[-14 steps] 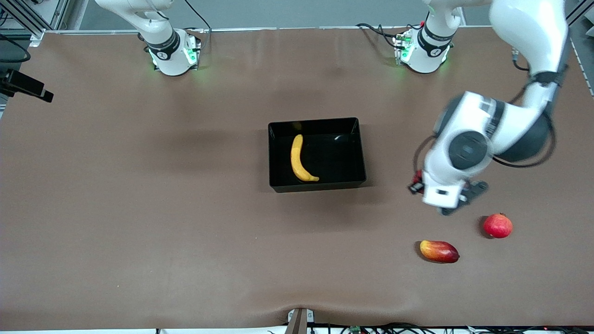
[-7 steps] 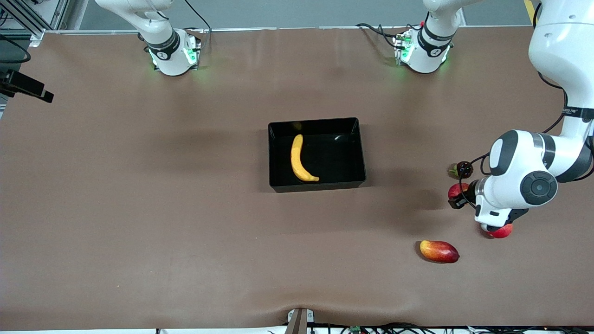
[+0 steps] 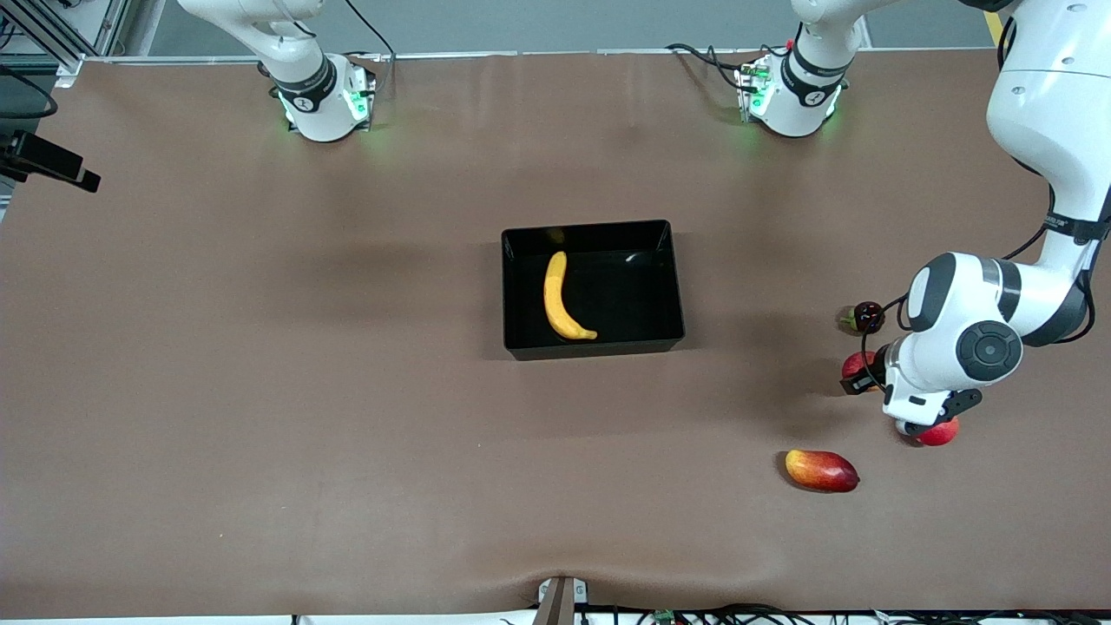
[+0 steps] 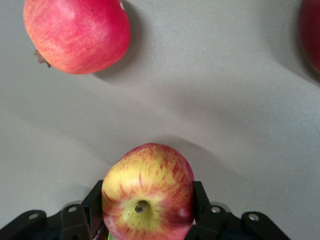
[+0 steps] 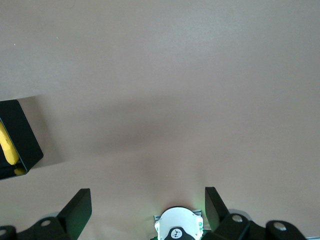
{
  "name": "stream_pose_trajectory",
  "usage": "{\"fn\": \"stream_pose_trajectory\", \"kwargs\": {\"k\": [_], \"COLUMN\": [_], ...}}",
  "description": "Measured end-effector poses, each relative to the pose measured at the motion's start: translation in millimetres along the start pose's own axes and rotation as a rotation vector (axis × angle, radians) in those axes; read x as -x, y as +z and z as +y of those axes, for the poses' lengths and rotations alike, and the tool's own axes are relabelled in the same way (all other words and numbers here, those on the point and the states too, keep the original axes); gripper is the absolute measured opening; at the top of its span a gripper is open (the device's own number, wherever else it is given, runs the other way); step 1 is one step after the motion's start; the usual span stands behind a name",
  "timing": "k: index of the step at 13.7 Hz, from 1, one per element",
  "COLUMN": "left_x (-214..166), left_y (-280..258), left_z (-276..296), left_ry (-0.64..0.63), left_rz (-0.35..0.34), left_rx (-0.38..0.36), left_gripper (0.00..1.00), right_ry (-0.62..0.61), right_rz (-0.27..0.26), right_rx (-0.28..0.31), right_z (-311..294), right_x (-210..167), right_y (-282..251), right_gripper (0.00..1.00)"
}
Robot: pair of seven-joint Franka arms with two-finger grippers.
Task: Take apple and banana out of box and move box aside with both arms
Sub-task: 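Lower the apple beside the pomegranate and open the left gripper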
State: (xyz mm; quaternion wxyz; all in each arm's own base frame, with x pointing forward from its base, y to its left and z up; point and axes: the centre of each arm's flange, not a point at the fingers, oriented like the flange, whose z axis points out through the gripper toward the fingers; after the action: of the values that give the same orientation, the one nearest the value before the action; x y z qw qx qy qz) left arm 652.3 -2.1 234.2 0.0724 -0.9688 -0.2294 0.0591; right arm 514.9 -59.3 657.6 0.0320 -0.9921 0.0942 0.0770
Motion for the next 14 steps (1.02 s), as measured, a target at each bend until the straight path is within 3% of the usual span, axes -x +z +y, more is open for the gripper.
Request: {"fn": "stream_pose_trajectory", "kwargs": {"k": [7, 13, 14], "left_x": [46.5, 51.9, 52.8], "left_y": [4.7, 17.6, 19.7], "left_z": [80.1, 88.2, 88.4], "left_ry": [-0.037, -0.039, -0.038], "left_rz": [0.006, 0.004, 0.006], "left_rx": [0.009, 0.026, 0.031], "left_gripper": [0.72, 0.73, 0.80], "right_ry": [0.000, 0.000, 0.000], "right_rz": [0.000, 0.000, 0.000], "right_rx": [0.000, 0.000, 0.000], "right_z": [0.1, 0.2, 0.2], "right_x": [0.0, 0.0, 0.0], "right_y": [0.0, 0.0, 0.0], "right_gripper": [1.00, 1.00, 1.00]}}
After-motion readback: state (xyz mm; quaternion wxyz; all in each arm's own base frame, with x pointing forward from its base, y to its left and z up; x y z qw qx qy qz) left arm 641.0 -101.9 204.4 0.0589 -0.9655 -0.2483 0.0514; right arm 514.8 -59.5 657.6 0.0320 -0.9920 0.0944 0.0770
